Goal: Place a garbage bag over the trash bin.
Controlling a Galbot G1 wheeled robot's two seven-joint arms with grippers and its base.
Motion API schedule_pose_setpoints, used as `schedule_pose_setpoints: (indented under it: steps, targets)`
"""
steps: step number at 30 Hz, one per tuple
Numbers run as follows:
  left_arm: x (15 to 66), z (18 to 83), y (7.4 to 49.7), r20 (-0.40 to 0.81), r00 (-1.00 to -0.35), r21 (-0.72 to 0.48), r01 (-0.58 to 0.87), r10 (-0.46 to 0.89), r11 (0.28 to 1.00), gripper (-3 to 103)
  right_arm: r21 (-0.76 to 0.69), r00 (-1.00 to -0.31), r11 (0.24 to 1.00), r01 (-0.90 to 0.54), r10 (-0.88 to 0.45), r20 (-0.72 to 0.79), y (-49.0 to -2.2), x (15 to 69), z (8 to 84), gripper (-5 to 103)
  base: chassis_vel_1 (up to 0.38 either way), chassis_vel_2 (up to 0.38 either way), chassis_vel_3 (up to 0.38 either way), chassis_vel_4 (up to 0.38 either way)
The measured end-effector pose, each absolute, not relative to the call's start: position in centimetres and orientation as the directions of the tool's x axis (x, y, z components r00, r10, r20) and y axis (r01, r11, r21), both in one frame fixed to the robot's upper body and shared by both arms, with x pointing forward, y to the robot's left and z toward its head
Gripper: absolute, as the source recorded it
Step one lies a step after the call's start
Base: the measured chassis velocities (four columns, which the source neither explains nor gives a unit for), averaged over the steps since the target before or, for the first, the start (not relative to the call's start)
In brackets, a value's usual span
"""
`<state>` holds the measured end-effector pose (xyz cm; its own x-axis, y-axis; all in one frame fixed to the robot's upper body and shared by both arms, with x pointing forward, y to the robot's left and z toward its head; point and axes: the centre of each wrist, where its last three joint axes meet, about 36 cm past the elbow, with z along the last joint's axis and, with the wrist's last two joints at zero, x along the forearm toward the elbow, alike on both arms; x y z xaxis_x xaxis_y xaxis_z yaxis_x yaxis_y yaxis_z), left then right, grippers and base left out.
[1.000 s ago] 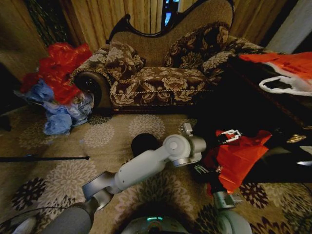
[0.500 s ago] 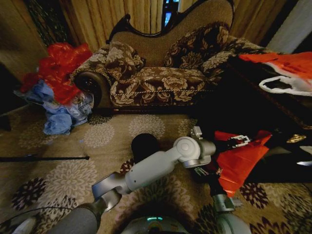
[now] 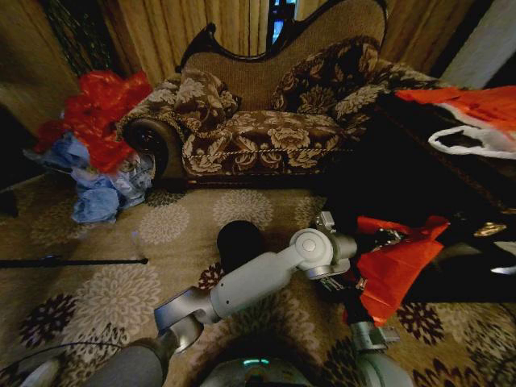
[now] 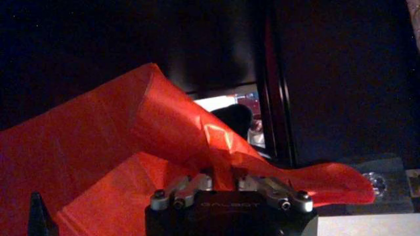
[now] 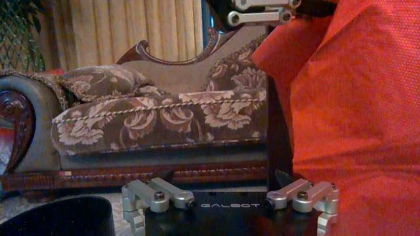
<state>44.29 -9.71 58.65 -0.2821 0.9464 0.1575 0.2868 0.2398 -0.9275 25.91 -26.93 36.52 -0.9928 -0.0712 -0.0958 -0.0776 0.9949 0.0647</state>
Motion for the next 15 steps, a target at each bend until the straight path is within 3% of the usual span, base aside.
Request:
schedule_pose_setpoints:
  steps: [1,2,4,5,15]
  targets:
    - [44.4,58.5,-9.8,0.158,-0.283,-0.927,0.287,0.946,0.24,19,0.065,-0.993,0.995,-0.08,-0.074,-0.095,-26.9,25.7,36.5,100,0.0,0.0,0.0,0.0]
    - [44.4,58.4,-9.9,0.158,-0.284,-0.927,0.287,0.946,0.241,7,0.065,-0.993,0.994,-0.082,-0.076,-0.094,-26.8,25.4,36.5,100,0.0,0.0,0.0,0.0]
    - [44.4,58.3,-10.0,0.16,-0.285,-0.926,0.287,0.945,0.244,7,0.068,-0.993,0.994,-0.088,-0.082,-0.091,-26.7,24.9,36.4,100,0.0,0.0,0.0,0.0]
    - [44.4,58.2,-10.1,0.161,-0.287,-0.925,0.289,0.944,0.246,1,0.068,-0.992,0.993,-0.097,-0.091,-0.086,-26.6,24.5,36.3,100,0.0,0.0,0.0,0.0]
    - [45.3,56.6,-9.0,0.191,-0.334,-0.904,0.307,0.923,0.299,0,0.068,-0.988,0.987,-0.148,-0.144,-0.063,-26.9,22.6,34.8,100,0.0,0.0,0.0,0.0]
